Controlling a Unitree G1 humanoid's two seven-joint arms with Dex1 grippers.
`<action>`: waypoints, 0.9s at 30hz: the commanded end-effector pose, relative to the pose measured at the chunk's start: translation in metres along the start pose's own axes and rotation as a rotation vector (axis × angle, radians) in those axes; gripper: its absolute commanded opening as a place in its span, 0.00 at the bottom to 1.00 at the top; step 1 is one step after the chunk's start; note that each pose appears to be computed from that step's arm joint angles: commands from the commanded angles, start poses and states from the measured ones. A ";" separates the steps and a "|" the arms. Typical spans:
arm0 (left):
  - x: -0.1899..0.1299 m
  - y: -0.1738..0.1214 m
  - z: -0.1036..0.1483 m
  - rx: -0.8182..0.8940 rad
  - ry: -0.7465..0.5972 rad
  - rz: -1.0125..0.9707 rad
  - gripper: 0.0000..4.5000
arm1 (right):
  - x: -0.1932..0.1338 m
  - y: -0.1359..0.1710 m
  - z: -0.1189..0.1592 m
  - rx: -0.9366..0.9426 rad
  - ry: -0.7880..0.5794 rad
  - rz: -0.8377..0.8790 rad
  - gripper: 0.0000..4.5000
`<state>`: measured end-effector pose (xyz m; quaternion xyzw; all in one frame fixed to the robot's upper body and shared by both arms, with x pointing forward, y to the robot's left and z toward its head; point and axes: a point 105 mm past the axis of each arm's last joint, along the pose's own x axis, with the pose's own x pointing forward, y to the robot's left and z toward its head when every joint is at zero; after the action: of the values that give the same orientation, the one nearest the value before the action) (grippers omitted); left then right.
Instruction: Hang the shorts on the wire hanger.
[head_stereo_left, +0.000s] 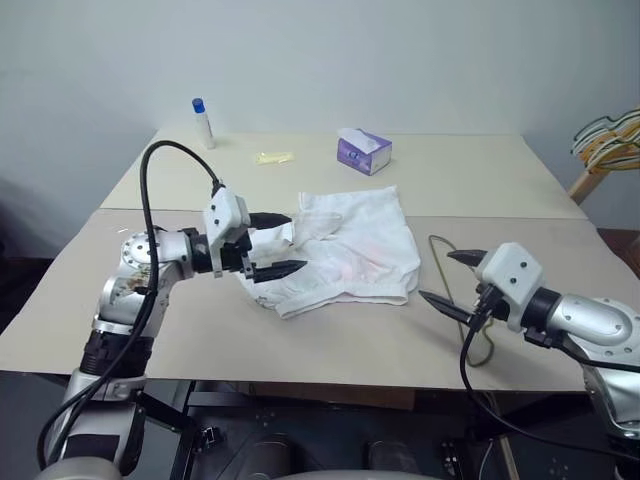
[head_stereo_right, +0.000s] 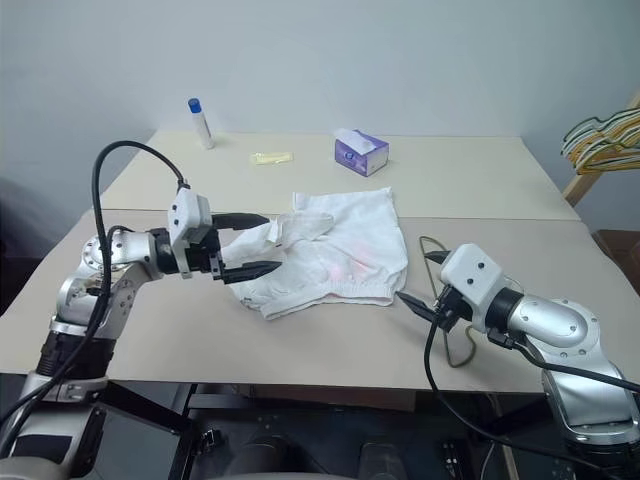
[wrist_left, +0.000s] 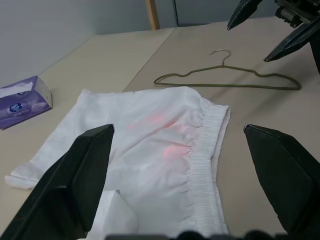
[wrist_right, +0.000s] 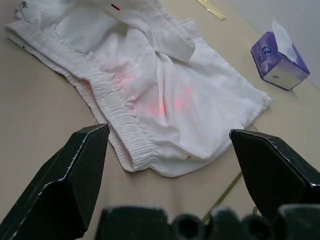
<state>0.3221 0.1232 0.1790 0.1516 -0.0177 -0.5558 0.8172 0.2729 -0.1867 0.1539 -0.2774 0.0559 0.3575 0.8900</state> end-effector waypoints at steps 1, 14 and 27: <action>-0.004 0.003 0.015 0.028 -0.044 0.006 1.00 | -0.002 -0.001 0.012 -0.042 -0.039 -0.008 0.99; -0.004 -0.002 0.015 0.029 -0.043 -0.028 1.00 | 0.044 0.021 -0.002 -0.330 0.105 0.105 0.99; 0.003 -0.004 0.016 0.018 -0.057 -0.061 1.00 | 0.169 0.062 -0.018 -0.560 0.261 0.251 0.86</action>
<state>0.3174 0.1191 0.1810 0.1358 -0.0199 -0.5800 0.8030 0.3491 -0.0509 0.0711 -0.5175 0.0857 0.4424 0.7274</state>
